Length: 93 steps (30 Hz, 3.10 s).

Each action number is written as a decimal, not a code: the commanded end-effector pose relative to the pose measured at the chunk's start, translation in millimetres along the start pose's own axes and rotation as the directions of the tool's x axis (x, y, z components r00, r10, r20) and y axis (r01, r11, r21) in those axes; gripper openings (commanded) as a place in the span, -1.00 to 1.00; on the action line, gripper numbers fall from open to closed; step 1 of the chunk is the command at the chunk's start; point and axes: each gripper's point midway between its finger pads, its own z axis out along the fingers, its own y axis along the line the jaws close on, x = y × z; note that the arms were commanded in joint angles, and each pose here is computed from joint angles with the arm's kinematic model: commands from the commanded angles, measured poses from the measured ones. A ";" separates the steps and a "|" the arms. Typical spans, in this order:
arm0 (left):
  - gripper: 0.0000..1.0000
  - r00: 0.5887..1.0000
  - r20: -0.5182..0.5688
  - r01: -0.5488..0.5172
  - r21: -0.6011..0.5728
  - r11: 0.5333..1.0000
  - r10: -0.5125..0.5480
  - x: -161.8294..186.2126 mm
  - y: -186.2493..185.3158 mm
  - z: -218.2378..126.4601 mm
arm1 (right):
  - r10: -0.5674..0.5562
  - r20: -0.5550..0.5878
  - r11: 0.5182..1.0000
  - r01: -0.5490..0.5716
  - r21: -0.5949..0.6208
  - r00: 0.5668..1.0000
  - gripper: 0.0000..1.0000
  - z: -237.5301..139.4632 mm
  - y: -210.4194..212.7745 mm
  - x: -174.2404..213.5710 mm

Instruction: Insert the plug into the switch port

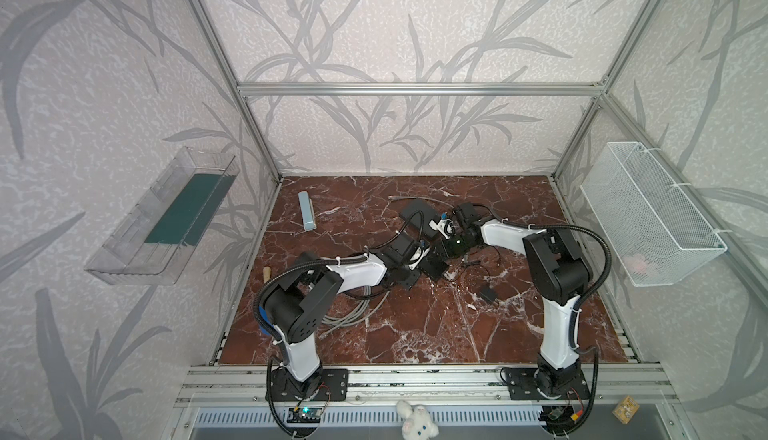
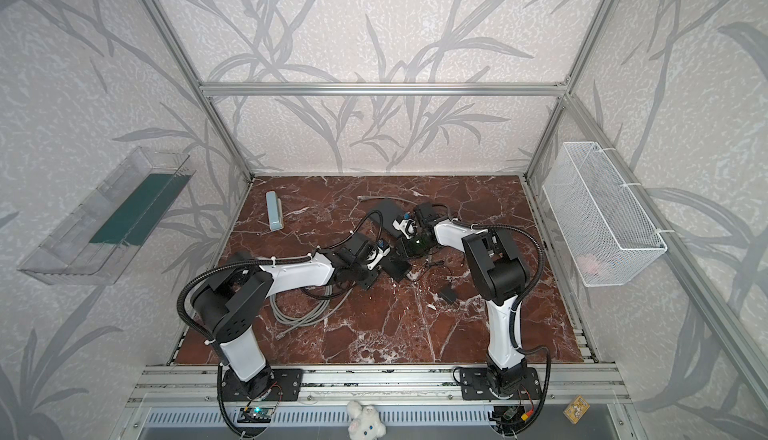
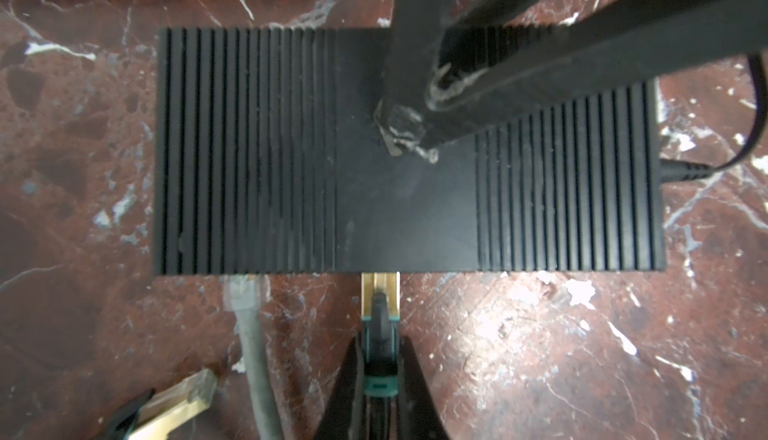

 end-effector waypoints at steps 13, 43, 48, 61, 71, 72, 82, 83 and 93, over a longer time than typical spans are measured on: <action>-0.92 0.957 0.285 -0.079 0.068 0.995 0.057 -81.7 -12.2 6.0 | -0.051 -0.358 0.977 -0.028 -0.213 0.933 -0.30 46.9 55.9 115.7; -0.23 0.967 0.133 0.219 0.013 0.976 -0.219 -40.1 55.8 -64.4 | 0.302 0.008 0.953 -0.302 0.026 0.953 0.46 -33.6 -0.5 22.5; 0.08 0.889 0.223 0.421 -0.058 0.905 -0.399 -60.8 89.9 -78.6 | 0.120 0.024 0.984 -0.122 0.133 0.993 0.94 -45.1 6.9 21.4; 0.56 0.786 0.320 0.603 -0.211 0.769 -0.528 -47.3 148.9 -104.5 | -0.139 -0.184 0.863 0.210 0.459 0.973 0.89 1.0 -1.6 35.0; 0.57 0.744 0.339 0.665 -0.298 0.685 -0.575 -15.2 178.4 -124.7 | 0.155 -0.085 0.844 -0.087 0.530 0.984 0.29 14.6 6.0 57.5; 0.57 0.742 0.341 0.667 -0.301 0.681 -0.577 -14.2 179.9 -125.4 | 0.195 -0.049 0.834 -0.139 0.534 0.980 0.29 13.6 6.4 56.2; 0.57 0.731 0.339 0.682 -0.338 0.649 -0.592 -7.2 187.0 -127.4 | 0.424 0.167 0.789 -0.454 0.413 0.890 0.25 34.5 29.1 22.9; 0.57 0.732 0.338 0.681 -0.343 0.647 -0.591 -6.9 187.7 -127.7 | 0.427 0.177 0.788 -0.461 0.408 0.887 0.26 37.0 33.4 19.5; 0.56 0.734 0.335 0.679 -0.363 0.638 -0.591 -4.6 192.0 -126.7 | 0.441 0.201 0.807 -0.484 0.339 0.875 0.31 87.3 69.0 -10.9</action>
